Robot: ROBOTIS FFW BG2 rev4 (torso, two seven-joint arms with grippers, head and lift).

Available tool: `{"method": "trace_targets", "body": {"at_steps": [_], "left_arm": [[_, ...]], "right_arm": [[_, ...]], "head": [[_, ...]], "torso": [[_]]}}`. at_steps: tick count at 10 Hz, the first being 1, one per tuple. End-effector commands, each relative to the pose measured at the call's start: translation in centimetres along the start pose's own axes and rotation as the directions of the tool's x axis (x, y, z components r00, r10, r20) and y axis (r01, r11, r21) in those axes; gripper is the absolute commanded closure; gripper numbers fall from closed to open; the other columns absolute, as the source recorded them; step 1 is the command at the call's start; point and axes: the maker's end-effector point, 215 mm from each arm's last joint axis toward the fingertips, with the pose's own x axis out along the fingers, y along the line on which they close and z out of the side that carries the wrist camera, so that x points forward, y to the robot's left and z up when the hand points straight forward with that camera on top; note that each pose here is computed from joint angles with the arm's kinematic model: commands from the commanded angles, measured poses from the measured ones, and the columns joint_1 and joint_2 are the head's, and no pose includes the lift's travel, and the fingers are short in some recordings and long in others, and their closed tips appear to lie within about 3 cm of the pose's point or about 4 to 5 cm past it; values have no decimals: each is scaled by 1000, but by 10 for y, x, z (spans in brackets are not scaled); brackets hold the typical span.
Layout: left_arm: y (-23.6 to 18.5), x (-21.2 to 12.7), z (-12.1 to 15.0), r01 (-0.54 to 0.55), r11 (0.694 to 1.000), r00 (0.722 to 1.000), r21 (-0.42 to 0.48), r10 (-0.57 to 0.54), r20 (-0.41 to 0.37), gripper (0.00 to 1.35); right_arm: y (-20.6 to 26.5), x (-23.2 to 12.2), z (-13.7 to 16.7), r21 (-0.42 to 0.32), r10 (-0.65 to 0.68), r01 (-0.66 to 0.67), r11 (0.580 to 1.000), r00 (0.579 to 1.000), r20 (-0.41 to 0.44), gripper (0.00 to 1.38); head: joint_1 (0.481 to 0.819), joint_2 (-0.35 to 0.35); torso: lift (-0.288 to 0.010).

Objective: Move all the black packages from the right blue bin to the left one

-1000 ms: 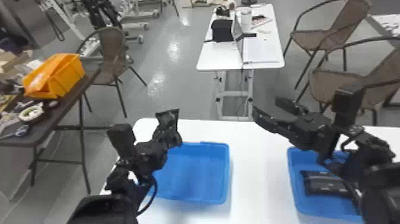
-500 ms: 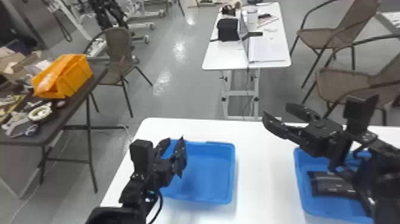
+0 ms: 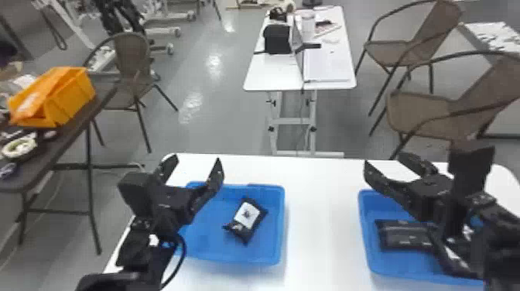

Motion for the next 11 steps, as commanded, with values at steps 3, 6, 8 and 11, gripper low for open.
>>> {"method": "trace_targets", "body": {"at_steps": [3,6,8,11], "left_arm": [[14,-11,39,-44,999,992,-25,46,115,140],[9,-10,35,-36,999,994,-32,39,102,140],[9,-10,34,-37,999,994,-36,41,100,140],[10,-10,33,-38,998,994,-47,43,97,140]], "right_arm": [[-55,-41,-116,47,-140,150,988,975,-175,386],[-69,-55,-171,79,-162,188,979,951,-263,386],[-84,-66,-191,77,-192,224,972,935,-300,386],[-114,-81,-207,67,-277,316,946,901,-333,384]], "head": [[695,73],[695,37],[695,14],[695,-20]], "torso": [[0],[0],[0],[0]]}}
